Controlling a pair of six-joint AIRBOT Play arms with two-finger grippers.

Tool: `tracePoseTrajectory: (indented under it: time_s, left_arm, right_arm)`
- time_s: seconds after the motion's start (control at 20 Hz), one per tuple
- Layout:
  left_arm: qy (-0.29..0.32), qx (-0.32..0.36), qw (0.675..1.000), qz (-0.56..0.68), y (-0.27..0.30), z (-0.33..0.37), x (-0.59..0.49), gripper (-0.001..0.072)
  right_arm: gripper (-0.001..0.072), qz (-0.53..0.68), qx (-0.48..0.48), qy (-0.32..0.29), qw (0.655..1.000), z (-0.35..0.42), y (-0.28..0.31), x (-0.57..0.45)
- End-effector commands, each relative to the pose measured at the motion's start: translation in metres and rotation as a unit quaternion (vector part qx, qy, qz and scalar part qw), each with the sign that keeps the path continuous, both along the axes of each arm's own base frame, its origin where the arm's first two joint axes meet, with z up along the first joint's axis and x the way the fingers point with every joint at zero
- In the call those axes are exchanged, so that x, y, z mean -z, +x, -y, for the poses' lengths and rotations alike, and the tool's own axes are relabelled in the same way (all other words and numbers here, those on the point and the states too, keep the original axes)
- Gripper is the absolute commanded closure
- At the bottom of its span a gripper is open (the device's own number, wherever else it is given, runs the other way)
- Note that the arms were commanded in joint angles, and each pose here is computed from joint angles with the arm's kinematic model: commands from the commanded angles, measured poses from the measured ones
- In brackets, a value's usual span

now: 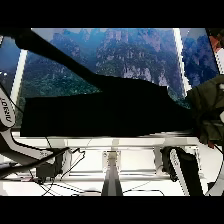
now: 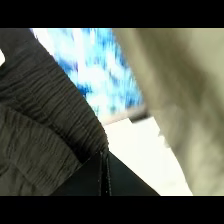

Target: Fold the clothes and pants, and hang the long-sleeved shirts on hangers.

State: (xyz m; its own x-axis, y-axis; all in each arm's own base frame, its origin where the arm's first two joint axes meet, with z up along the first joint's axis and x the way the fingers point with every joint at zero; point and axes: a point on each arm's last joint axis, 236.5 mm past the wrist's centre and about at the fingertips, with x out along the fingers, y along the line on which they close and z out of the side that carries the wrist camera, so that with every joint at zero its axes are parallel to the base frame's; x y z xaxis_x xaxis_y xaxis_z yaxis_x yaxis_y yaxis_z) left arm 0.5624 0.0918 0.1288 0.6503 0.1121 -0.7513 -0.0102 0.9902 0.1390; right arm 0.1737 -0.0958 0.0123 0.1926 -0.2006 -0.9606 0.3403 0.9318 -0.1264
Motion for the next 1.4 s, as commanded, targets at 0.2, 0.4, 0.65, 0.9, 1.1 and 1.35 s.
tracePoseTrajectory:
  time_s: [0.2,0.4,0.65,0.9,1.1,1.35]
  left_arm:
    - [0.075,-0.03,0.967,-0.243,-0.073,-0.043,0.123,0.0698]
    - [0.075,-0.027,0.965,-0.248,-0.072,-0.041,0.131,0.0697]
    - [0.075,-0.027,0.965,-0.248,-0.072,-0.041,0.131,0.0697]
    - [0.075,-0.028,0.965,-0.248,-0.072,-0.042,0.131,0.0697]
    - [0.073,-0.031,0.966,-0.246,-0.072,-0.044,0.131,0.0697]
    - [0.072,-0.03,0.965,-0.25,-0.071,-0.044,0.136,0.0697]
  right_arm:
    - [0.0679,-0.198,-0.011,0.068,0.978,-0.032,-0.093,0.051]
    - [0.0142,-0.055,-0.041,0.032,0.997,-0.018,-0.023,0.053]
    - [0.0159,0.113,-0.014,0.08,0.99,-0.025,0.085,0.058]
    - [0.016,0.076,-0.037,0.167,0.982,-0.034,0.155,0.088]
    - [0.02,0.04,-0.066,0.292,0.953,-0.05,0.188,0.103]
    - [0.02,0.032,-0.085,0.34,0.936,-0.046,0.191,0.119]
